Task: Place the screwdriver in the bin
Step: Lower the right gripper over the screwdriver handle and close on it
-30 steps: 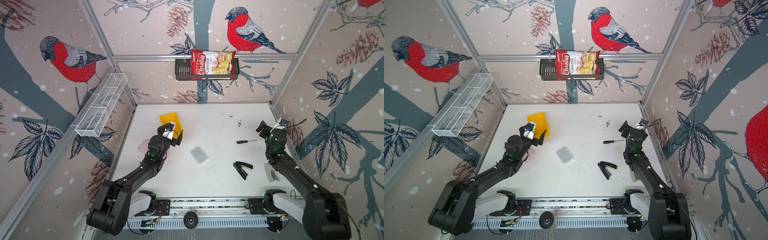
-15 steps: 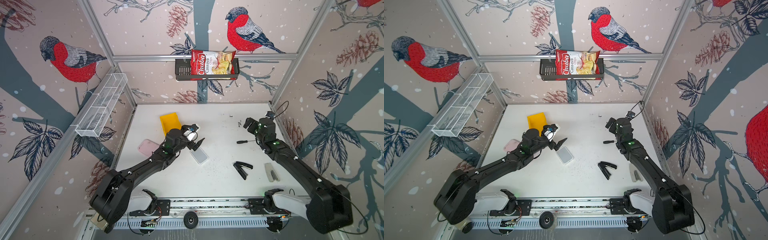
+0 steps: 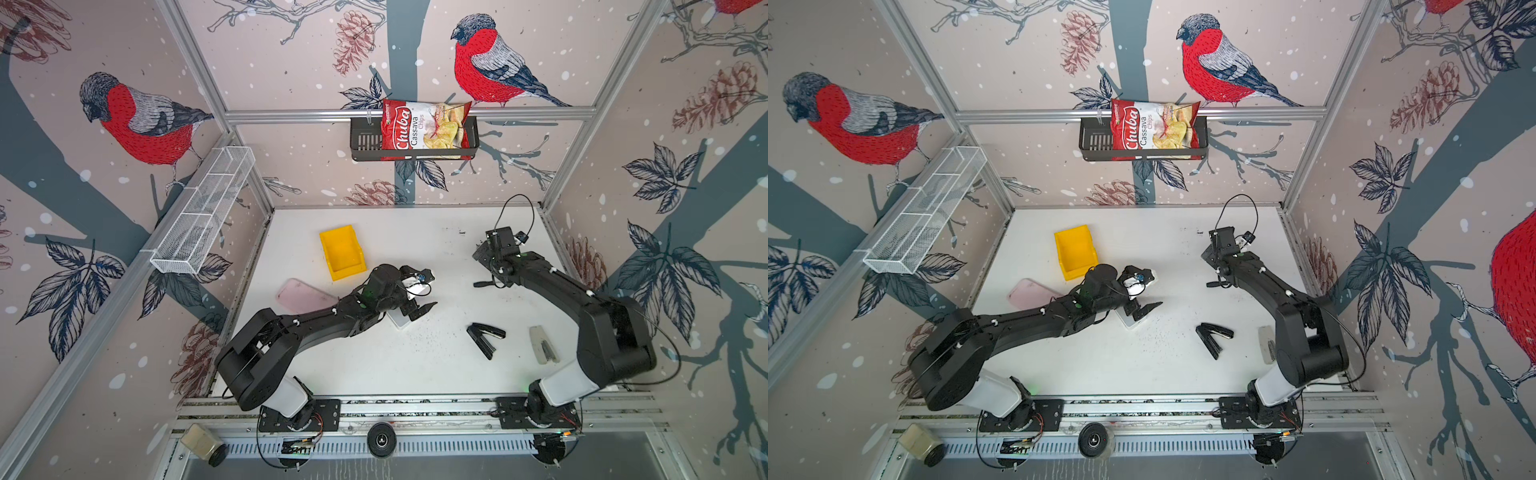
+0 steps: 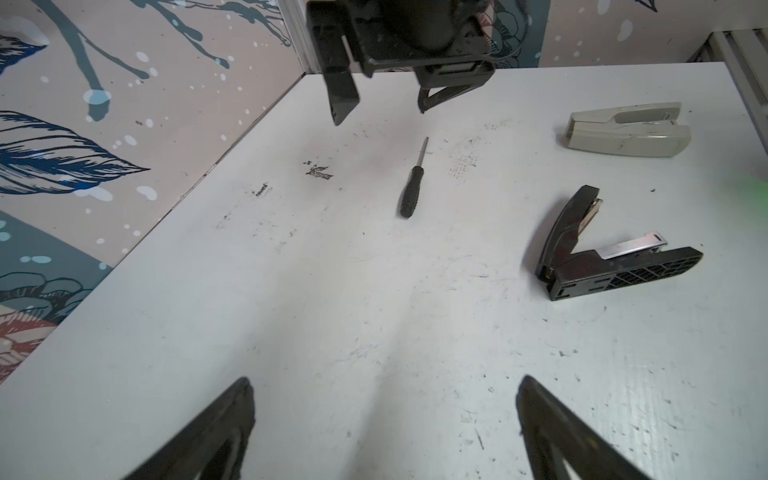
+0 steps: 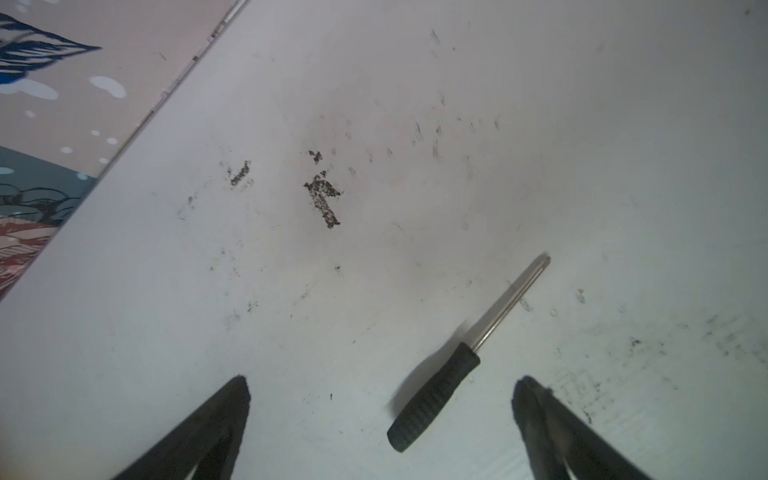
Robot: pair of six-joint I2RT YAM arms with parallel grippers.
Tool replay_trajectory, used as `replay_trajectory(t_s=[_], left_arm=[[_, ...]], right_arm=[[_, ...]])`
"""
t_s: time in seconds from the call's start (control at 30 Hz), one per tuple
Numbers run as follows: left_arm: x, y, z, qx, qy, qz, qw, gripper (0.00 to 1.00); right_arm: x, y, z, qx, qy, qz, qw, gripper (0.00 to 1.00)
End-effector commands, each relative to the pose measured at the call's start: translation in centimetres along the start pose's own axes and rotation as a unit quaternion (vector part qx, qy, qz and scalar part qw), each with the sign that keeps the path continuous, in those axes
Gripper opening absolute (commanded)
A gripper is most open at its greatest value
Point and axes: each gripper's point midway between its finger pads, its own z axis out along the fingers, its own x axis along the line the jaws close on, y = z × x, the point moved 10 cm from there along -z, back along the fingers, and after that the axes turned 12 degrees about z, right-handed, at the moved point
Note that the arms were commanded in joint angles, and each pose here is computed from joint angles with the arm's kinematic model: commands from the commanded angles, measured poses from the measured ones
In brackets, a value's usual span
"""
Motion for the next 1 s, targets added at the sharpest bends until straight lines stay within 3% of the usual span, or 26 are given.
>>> replay_trajectory(t_s=[0.0,0.13,0.57,0.7,0.97], left_arm=[[0.1,0.7,0.3,-0.022,0.005,0.002,1.000,0.97],[-0.1,0.4,0.5,-0.017,0.002,0.002,1.000,0.97],[-0.9,-0.1,0.6,-0.007,-0.009,0.007,1.000,0.97],[-1.0,-0.1,0.8,-0.003,-0.012,0.014,1.000,0.97],[-1.1,-0.2,1.0,0.004,-0.007,0.013,1.000,0.97]], right_arm=[[-1.0,-0.6,1.4,0.065,-0.066,0.017,0.996,0.98],[-1.5,-1.1,3.0,0.103,-0.090,0.032,0.990,0.88],[-2.1,-0.2,4.5,0.107,-0.108,0.063,0.986,0.76],[-2.3,-0.2,5.0,0.115,-0.116,0.069,0.984,0.65],[-2.5,-0.5,5.8,0.127,-0.125,0.067,0.982,0.52]])
